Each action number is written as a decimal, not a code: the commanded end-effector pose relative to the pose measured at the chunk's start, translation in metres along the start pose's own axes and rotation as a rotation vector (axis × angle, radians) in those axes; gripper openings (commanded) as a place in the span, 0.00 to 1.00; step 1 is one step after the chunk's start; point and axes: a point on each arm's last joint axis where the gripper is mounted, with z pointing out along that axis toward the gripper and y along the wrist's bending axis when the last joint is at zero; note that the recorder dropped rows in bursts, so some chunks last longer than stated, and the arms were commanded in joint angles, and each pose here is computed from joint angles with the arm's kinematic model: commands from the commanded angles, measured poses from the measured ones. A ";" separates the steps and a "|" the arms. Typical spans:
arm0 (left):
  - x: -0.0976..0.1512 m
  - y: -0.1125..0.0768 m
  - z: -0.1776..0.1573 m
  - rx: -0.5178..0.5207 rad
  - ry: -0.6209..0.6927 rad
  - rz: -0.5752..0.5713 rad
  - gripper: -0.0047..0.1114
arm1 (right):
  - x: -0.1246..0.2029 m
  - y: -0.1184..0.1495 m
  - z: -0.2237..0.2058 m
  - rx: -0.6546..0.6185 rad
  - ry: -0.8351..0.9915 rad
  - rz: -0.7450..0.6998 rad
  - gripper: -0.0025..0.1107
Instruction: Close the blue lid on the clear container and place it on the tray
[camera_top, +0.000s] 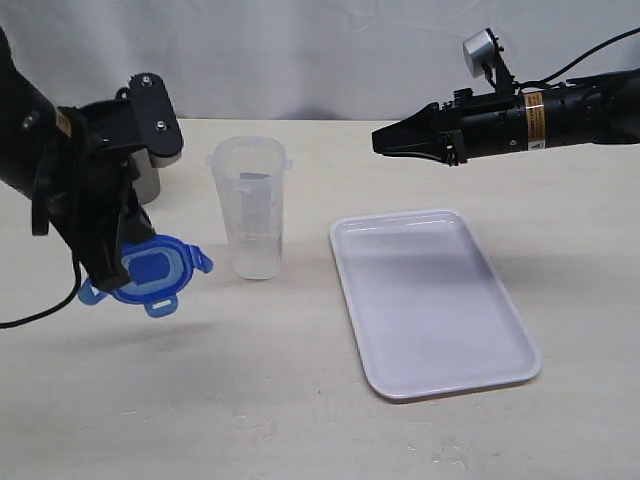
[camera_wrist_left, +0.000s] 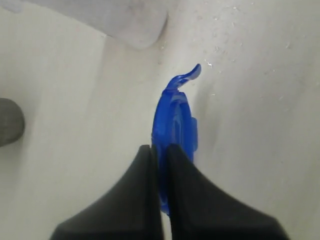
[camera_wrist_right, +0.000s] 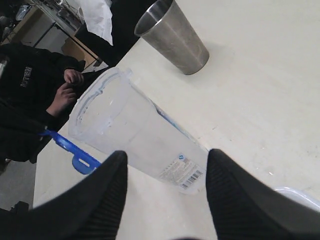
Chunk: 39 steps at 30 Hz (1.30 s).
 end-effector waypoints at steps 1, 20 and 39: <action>-0.003 0.008 -0.020 -0.096 -0.023 0.036 0.04 | 0.000 0.001 -0.002 -0.003 0.001 -0.015 0.44; -0.053 0.059 -0.072 -0.634 -0.401 0.182 0.04 | -0.005 0.001 -0.014 0.017 -0.021 -0.058 0.29; -0.073 0.073 0.005 -0.636 -0.440 0.322 0.04 | -0.003 -0.002 -0.026 0.041 -0.037 -0.174 0.06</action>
